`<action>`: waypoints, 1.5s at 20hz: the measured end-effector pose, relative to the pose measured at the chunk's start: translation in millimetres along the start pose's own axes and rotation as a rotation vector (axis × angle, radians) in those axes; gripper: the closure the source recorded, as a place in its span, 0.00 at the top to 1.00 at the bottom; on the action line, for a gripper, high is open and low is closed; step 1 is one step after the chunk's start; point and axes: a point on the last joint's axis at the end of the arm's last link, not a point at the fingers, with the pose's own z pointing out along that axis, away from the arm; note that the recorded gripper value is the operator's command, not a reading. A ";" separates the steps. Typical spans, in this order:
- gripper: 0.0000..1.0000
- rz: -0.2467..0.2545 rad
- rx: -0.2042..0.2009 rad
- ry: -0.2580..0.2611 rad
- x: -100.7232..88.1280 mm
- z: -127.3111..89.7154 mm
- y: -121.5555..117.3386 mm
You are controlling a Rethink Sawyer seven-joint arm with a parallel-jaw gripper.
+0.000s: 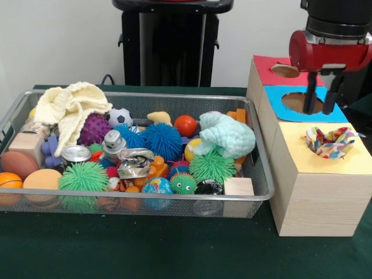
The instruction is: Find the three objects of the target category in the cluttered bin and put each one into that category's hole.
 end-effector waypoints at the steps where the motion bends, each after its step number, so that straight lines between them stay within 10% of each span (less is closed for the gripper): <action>1: 0.00 -0.001 0.001 -0.002 -0.7 -0.8 0.4; 20: 0.00 0.003 0.012 -0.025 -9.1 -8.8 18.4; 30: 0.00 0.020 0.003 0.005 2.2 31.8 31.9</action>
